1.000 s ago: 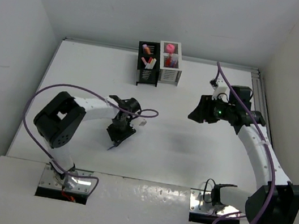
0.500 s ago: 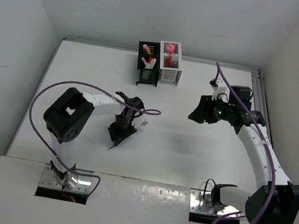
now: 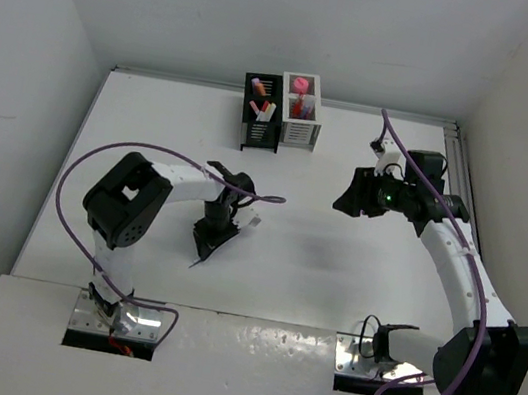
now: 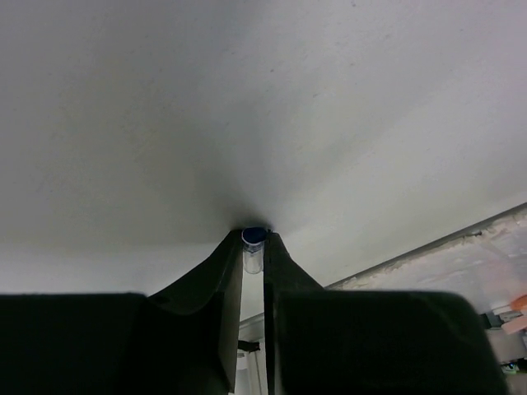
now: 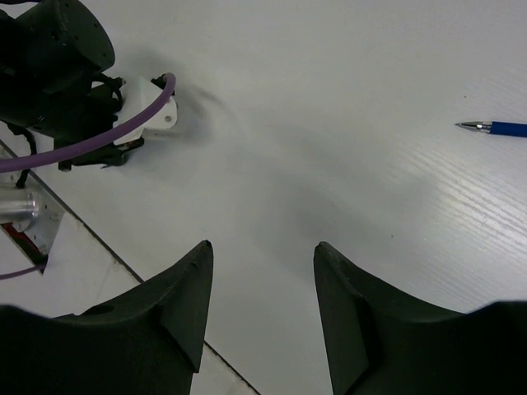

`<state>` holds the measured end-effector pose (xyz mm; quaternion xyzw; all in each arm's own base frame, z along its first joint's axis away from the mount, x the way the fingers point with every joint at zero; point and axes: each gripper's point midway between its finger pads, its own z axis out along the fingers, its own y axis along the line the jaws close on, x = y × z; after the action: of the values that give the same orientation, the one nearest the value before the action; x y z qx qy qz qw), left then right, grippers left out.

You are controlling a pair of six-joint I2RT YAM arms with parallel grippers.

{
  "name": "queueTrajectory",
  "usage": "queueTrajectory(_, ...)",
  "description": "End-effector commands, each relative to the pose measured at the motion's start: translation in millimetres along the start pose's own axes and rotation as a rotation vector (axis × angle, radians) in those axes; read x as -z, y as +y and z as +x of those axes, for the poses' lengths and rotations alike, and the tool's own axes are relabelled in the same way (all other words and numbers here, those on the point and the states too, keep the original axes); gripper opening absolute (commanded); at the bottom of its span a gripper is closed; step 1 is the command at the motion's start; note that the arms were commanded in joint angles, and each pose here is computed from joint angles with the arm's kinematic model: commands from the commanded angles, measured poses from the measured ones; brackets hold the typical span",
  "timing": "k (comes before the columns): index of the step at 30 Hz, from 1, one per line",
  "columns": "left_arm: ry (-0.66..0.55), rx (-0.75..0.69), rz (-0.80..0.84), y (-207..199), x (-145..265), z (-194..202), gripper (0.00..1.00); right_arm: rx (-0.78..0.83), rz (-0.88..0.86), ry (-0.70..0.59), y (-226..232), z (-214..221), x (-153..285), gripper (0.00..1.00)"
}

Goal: Sort the stationery into containers
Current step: Pick up the pen cap from the center of the board.

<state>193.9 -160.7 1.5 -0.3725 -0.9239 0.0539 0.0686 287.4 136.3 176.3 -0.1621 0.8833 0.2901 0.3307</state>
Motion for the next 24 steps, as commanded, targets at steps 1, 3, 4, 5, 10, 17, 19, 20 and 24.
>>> queueTrajectory(1, -0.073, 0.011, 0.033, 2.6, -4.7, -19.7, 0.00, 0.054, -0.003, -0.059, 4.8, -19.9, 5.3, 0.52)
queueTrajectory(3, -0.184, 0.023, 0.041, 6.2, 14.1, -49.3, 0.00, 0.063, -0.008, -0.064, 6.5, -22.5, 4.4, 0.52)
queueTrajectory(4, -0.232, 0.045, 0.052, 11.3, 24.8, -61.0, 0.00, 0.067, -0.007, -0.066, 6.8, -23.3, 4.4, 0.52)
queueTrajectory(5, -0.293, 0.070, 0.063, 13.7, 38.6, -75.3, 0.00, 0.086, -0.010, -0.071, 7.4, -25.4, 3.4, 0.52)
queueTrajectory(10, -0.848, 0.179, 0.232, 25.5, 179.9, -154.5, 0.00, 0.168, -0.019, -0.146, 16.6, -53.8, 9.8, 0.51)
queueTrajectory(17, -1.522, 0.112, 0.414, -5.0, 370.8, -156.4, 0.00, 0.122, -0.276, -0.320, 81.0, -112.5, 33.1, 0.48)
queueTrajectory(19, -1.552, 0.096, 0.470, -14.7, 386.0, -150.5, 0.00, 0.147, -0.344, -0.329, 103.8, -115.7, 33.2, 0.47)
queueTrajectory(20, -1.570, 0.102, 0.517, -20.1, 395.1, -146.9, 0.00, 0.169, -0.361, -0.342, 113.3, -120.6, 34.2, 0.47)
queueTrajectory(24, -1.618, 0.084, 0.615, -39.4, 412.2, -132.7, 0.00, 0.276, -0.401, -0.361, 150.3, -130.5, 31.9, 0.47)
